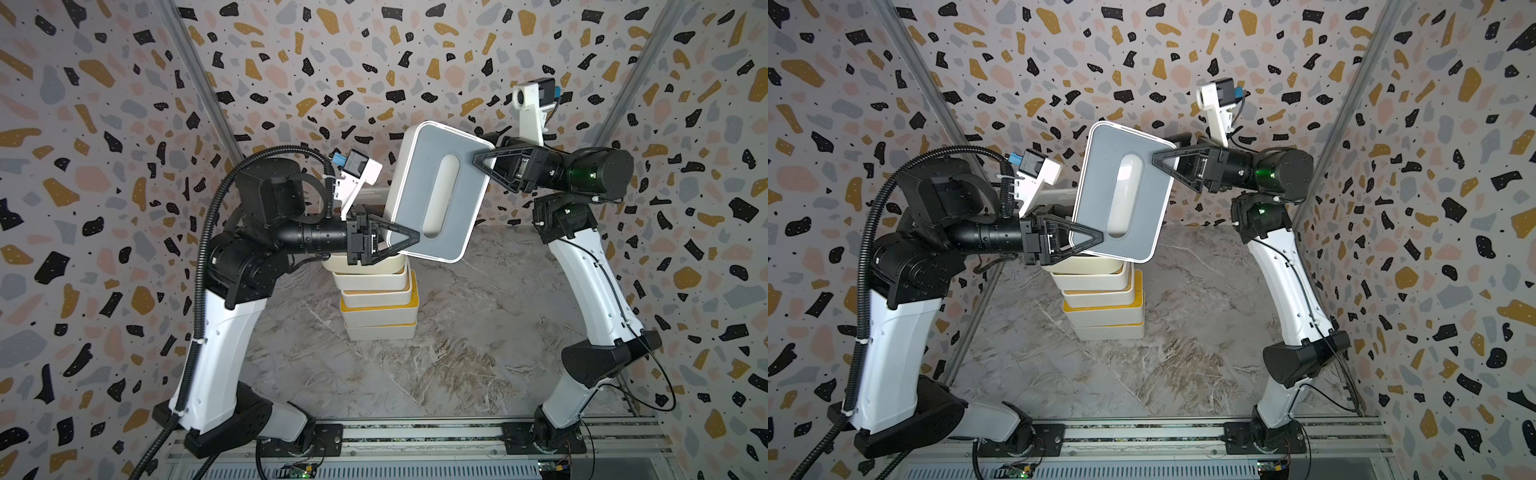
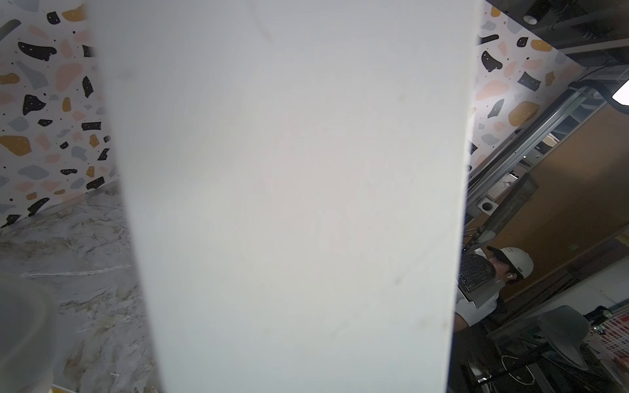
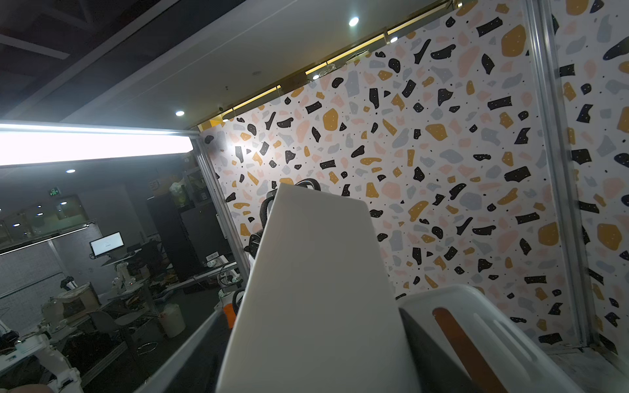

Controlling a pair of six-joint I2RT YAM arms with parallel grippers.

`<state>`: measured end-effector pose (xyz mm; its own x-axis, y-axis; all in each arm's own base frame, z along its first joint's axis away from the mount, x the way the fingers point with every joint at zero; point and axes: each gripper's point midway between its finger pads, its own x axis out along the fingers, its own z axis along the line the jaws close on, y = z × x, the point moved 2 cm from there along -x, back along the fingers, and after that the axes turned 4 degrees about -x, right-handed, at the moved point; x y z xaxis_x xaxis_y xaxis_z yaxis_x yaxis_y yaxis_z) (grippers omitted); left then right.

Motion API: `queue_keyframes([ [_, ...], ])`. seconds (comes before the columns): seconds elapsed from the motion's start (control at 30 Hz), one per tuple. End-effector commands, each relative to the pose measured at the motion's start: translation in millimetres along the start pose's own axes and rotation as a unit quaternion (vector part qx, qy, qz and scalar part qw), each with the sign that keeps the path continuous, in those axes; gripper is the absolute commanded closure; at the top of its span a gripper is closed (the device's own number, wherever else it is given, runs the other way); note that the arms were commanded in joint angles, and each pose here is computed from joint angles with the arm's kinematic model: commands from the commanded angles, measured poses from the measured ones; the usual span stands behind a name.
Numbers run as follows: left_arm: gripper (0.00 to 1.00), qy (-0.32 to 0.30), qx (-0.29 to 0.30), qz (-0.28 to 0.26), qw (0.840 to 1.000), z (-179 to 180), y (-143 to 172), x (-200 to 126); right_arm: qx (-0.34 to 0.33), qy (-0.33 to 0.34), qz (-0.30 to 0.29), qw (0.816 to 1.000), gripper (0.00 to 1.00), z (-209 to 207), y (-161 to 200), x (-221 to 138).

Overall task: Stack the tissue boxes
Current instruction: Pick up the tissue box from the center of the board, then place the tissue box at the tissue box.

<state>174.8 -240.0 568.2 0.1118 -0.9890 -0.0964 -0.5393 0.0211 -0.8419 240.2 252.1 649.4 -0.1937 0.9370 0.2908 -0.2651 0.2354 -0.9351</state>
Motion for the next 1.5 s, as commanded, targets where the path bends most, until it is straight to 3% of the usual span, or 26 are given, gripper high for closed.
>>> queue_keyframes([
  [0.0,0.90,0.007,0.049,-0.027,0.998,-15,-12,-8,-0.035,-0.021,0.000,0.999,0.32,25,-5,3],
  [0.17,0.86,-0.004,0.057,-0.031,0.998,-15,-13,-10,-0.040,-0.013,-0.010,0.999,0.48,24,-4,2],
  [0.23,0.78,-0.012,0.062,-0.035,0.997,-16,-14,-13,-0.041,-0.008,-0.016,0.999,0.50,24,-5,1],
  [0.37,0.41,-0.028,0.079,-0.044,0.996,-20,-14,-20,-0.040,0.015,-0.029,0.999,0.58,21,-10,0],
  [0.47,0.02,-0.059,0.100,-0.061,0.991,-23,-17,-30,-0.036,0.051,-0.044,0.997,0.61,17,-15,-3],
  [0.63,0.00,-0.150,0.126,-0.110,0.974,-21,-25,-57,-0.005,0.105,-0.089,0.990,0.66,2,-24,-11],
  [0.77,0.01,-0.249,0.125,-0.160,0.947,-7,-33,-84,0.034,0.146,-0.142,0.978,0.69,-13,-27,-17],
  [0.9,0.01,-0.337,0.114,-0.207,0.911,7,-40,-111,0.083,0.193,-0.198,0.957,0.69,-33,-25,-19],
  [1.1,0.01,-0.403,0.097,-0.224,0.882,25,-46,-125,0.169,0.242,-0.274,0.915,0.70,-55,-10,-20],
  [1.33,0.00,-0.420,0.082,-0.241,0.871,35,-55,-127,0.263,0.301,-0.332,0.855,0.70,-78,17,-18],
  [1.47,0.00,-0.419,0.064,-0.241,0.873,45,-60,-123,0.270,0.328,-0.350,0.835,0.69,-77,16,-14],
])
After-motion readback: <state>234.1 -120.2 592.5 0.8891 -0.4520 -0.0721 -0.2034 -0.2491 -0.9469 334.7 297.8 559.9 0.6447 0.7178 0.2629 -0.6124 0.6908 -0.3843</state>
